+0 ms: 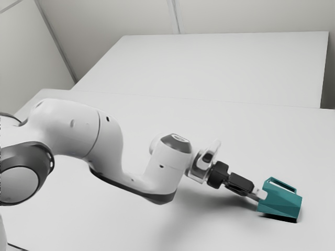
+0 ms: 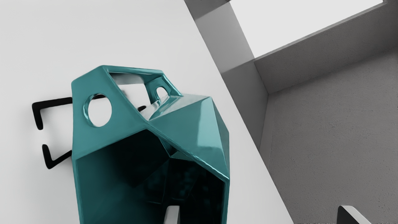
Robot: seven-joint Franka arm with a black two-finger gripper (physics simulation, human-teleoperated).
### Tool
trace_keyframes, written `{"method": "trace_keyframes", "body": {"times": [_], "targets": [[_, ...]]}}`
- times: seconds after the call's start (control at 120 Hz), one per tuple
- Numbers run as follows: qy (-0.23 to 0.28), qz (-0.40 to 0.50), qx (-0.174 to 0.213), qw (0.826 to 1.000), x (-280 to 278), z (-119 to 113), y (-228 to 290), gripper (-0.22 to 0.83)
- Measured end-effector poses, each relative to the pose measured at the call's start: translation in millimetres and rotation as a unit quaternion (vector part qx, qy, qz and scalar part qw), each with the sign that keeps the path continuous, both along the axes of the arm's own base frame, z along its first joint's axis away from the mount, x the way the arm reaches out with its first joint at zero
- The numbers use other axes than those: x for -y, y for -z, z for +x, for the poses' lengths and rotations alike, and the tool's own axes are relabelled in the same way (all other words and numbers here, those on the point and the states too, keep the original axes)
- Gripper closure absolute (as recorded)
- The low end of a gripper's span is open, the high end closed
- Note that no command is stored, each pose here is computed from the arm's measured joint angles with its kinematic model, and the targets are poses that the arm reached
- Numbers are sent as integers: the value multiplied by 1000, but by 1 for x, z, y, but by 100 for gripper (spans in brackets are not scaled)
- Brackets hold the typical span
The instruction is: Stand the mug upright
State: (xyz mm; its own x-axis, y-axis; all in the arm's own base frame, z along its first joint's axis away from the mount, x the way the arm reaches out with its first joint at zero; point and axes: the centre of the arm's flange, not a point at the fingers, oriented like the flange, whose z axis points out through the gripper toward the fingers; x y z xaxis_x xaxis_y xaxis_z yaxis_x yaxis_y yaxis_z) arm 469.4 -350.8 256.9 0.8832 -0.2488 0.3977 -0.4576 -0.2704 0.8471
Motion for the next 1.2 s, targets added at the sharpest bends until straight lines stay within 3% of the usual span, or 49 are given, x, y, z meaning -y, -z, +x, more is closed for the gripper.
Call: {"method": "trace_keyframes", "body": {"times": [0.333,0.783,0.967,1.2], "targets": [[22,-7,28,999,24,-1,9,9],[21,-13,42,999,26,-2,13,65],[21,-15,52,998,26,-1,7,73],[12,-8,95,995,16,8,-31,77]]}}
